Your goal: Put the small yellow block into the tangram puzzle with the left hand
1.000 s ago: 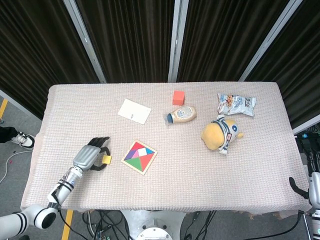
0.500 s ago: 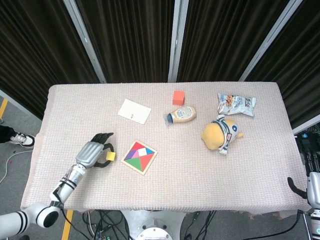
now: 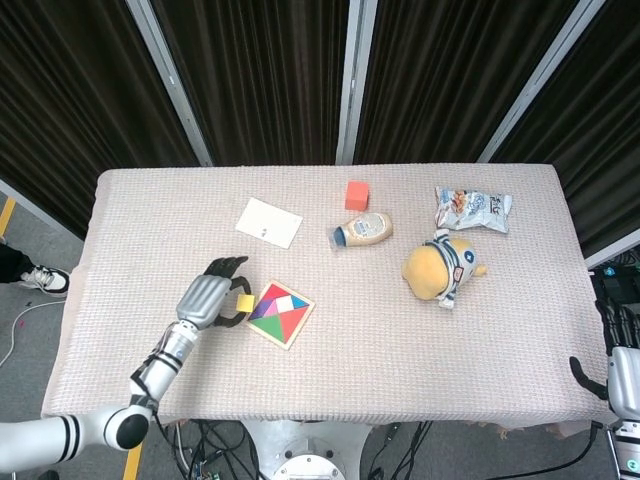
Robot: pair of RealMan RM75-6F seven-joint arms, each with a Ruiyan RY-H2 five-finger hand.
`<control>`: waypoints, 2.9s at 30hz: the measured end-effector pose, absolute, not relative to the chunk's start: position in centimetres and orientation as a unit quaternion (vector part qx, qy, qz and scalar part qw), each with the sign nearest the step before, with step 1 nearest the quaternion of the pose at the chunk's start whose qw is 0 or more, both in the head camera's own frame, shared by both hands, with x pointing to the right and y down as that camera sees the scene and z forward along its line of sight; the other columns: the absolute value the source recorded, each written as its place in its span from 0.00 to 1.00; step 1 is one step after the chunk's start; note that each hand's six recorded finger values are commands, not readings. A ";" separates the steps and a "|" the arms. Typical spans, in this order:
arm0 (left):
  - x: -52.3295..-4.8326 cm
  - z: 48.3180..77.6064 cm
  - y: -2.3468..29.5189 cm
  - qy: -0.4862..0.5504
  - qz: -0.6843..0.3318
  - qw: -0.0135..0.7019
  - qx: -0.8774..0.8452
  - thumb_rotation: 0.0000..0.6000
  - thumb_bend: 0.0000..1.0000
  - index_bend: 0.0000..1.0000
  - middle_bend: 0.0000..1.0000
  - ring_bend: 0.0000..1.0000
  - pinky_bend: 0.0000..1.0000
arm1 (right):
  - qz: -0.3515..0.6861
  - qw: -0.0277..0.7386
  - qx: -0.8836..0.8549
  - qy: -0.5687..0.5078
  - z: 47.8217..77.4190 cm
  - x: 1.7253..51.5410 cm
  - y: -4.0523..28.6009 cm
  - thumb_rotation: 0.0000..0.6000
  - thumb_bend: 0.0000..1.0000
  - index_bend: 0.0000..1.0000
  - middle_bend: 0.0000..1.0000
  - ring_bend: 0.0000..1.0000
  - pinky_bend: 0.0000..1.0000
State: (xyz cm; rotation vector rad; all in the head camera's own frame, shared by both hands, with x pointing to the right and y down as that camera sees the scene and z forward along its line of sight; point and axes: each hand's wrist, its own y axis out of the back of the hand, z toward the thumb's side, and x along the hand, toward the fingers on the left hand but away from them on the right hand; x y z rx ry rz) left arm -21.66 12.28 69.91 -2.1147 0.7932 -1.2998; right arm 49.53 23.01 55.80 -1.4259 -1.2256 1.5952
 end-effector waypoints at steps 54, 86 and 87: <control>-13.6 72.5 12.7 0.315 -0.562 0.228 -0.730 1.00 0.37 0.56 0.09 0.00 0.00 | 0.601 0.329 -0.553 -0.473 56.4 49.7 23.3 1.00 0.21 0.00 0.00 0.00 0.00; -13.0 72.7 13.3 0.316 -0.556 0.218 -0.737 1.00 0.37 0.20 0.09 0.00 0.00 | 0.603 0.323 -0.551 -0.478 56.6 50.3 23.5 1.00 0.21 0.00 0.00 0.00 0.00; -13.0 72.7 13.3 0.317 -0.555 0.218 -0.738 1.00 0.37 0.19 0.09 0.00 0.00 | 0.603 0.323 -0.551 -0.478 56.6 50.3 23.5 1.00 0.21 0.00 0.00 0.00 0.00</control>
